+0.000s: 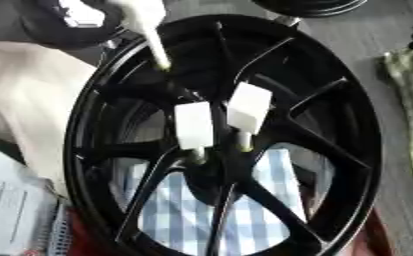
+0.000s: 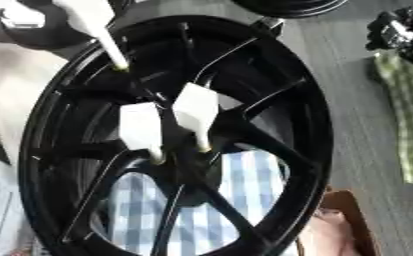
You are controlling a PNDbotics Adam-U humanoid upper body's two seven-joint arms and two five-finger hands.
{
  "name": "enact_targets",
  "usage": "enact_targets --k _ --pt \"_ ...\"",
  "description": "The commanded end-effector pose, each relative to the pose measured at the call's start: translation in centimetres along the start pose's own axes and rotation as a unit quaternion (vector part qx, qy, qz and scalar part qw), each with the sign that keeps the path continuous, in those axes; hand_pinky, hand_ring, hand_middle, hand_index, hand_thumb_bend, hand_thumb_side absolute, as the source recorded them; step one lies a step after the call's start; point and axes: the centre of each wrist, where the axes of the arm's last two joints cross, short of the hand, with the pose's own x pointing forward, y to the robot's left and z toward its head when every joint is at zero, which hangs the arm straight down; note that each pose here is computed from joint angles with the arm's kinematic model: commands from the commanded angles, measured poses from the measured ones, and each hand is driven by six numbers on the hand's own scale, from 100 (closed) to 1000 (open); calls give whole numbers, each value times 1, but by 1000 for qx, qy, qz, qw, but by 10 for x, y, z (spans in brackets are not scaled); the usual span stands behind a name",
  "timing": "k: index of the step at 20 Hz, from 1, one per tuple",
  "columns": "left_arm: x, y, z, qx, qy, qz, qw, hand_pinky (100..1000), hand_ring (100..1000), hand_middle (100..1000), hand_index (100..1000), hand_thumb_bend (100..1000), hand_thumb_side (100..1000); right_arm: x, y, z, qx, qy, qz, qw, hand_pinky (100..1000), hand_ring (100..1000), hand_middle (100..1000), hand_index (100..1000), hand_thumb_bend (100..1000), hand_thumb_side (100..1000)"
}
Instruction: Pull the pin out of the wheel hub.
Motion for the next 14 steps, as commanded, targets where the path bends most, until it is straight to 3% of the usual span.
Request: enact_targets --k 1,9,14 --pt "-12 24 40 67 28 7 997 690 480 238 389 100 100 8 -13 2 -13 -7 19 1000 837 660 591 652 100 541" --pt "-59 20 147 183 118 53 975 695 477 237 394 100 120 8 -24 9 -38 -7 27 999 838 662 592 653 100 539" --pt "-82 5 186 221 165 87 957 694 475 236 400 100 129 10 -27 12 -54 -13 25 998 838 662 593 653 100 530"
